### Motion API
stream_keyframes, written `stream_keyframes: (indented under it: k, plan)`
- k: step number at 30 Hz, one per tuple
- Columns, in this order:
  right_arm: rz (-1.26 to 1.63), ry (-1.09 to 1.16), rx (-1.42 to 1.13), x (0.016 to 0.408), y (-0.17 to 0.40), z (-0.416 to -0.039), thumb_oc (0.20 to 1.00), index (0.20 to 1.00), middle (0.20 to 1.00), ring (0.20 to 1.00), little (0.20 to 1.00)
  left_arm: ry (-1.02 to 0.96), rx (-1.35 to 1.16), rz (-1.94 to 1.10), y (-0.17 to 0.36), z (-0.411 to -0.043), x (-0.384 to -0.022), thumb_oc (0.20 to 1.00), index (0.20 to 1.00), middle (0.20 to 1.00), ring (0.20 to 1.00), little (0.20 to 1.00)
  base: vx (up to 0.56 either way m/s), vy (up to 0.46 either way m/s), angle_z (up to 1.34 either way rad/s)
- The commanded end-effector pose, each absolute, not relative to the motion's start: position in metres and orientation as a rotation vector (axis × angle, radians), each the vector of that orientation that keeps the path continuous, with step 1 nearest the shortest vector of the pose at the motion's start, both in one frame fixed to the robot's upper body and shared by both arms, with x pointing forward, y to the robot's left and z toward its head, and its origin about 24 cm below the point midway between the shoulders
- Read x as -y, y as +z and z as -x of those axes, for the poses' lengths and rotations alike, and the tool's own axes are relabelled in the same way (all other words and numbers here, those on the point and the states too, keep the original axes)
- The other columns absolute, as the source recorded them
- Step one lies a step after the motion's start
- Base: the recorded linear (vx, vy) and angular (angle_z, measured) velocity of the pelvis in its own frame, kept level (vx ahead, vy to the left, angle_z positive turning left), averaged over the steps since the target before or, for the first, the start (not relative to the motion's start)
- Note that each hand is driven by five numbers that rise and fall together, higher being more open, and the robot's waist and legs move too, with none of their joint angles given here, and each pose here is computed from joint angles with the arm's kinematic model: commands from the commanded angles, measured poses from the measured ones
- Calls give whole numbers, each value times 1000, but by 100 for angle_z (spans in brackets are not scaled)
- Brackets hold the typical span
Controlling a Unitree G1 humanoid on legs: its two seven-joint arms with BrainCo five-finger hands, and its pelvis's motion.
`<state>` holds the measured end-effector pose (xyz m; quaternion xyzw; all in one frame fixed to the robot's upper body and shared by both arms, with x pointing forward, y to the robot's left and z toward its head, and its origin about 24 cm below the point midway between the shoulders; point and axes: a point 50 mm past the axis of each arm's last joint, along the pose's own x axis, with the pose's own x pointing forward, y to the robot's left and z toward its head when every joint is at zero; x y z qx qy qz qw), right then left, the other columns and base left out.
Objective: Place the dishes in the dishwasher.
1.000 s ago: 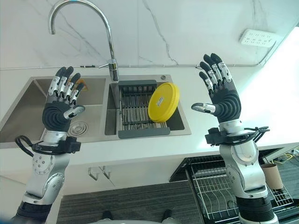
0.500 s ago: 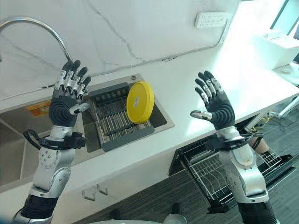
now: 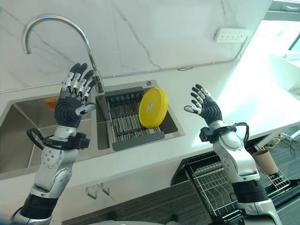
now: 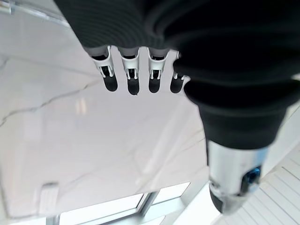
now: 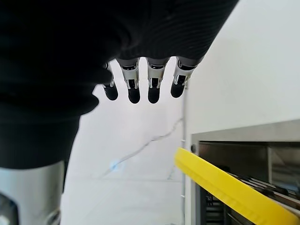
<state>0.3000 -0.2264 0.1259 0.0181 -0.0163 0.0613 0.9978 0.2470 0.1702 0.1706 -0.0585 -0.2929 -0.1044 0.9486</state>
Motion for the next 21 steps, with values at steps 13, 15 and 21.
stream_keyframes:
  k: [13, 15, 21]
  plan:
    - [-81, 81, 18, 225, 150, -342, 1000, 1000, 1000, 1000, 1000, -241, 698, 68, 195, -260, -169, 1000, 1000, 1000, 1000, 1000, -23, 2, 8]
    - [-81, 70, 0, 226, 151, -347, 1000, 1000, 1000, 1000, 1000, -237, 704, 68, 197, -261, -169, 1000, 1000, 1000, 1000, 1000, -10, 7, 3]
    - [-94, 33, -29, 235, 150, -354, 1000, 1000, 1000, 1000, 1000, -244, 682, 51, 195, -265, -169, 1000, 1000, 1000, 1000, 1000, 0, 0, 0]
